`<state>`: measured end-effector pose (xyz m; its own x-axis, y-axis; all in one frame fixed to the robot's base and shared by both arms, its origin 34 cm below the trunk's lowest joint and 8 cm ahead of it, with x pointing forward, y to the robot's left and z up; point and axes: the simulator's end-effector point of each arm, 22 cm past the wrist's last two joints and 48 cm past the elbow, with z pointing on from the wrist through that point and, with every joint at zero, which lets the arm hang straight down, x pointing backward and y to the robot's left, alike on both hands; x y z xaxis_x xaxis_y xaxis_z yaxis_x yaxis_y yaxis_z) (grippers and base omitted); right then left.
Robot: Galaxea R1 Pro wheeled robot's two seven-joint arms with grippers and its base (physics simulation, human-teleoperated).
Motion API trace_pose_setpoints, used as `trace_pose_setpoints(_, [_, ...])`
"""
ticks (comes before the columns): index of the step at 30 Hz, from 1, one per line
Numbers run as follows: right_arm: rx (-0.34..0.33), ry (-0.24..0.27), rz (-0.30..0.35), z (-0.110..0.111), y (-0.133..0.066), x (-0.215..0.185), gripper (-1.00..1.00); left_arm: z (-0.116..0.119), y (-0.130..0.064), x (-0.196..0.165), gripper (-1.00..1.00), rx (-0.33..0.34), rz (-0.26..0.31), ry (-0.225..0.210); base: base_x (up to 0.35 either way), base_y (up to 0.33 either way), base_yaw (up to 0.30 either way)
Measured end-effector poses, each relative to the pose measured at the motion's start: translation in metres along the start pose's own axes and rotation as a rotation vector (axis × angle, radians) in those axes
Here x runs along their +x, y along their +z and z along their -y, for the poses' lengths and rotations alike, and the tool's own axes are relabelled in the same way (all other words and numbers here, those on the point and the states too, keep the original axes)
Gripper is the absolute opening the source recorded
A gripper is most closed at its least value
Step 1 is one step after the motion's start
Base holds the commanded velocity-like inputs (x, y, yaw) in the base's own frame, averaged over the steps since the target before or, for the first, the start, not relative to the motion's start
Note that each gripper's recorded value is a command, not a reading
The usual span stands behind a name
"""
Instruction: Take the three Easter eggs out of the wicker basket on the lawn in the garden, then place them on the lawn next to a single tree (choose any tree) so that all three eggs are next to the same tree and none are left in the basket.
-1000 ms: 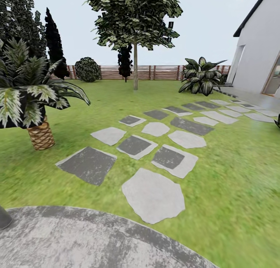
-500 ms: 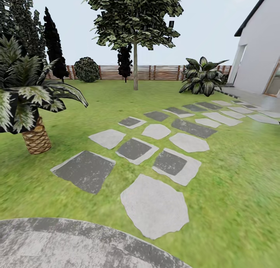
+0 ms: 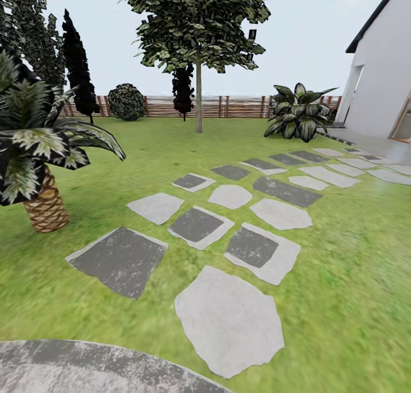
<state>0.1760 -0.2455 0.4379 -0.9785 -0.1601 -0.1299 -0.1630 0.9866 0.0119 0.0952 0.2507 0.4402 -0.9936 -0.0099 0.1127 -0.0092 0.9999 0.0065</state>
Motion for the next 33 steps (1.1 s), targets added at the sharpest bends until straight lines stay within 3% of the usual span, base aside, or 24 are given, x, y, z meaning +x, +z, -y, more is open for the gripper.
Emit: trace_pose_setpoints(33, [0.000,0.000,0.000,0.0000,0.0000,0.0000,1.00,0.0000,0.0000,0.0000,1.00,0.000,0.000,0.000,0.323,0.000,0.000])
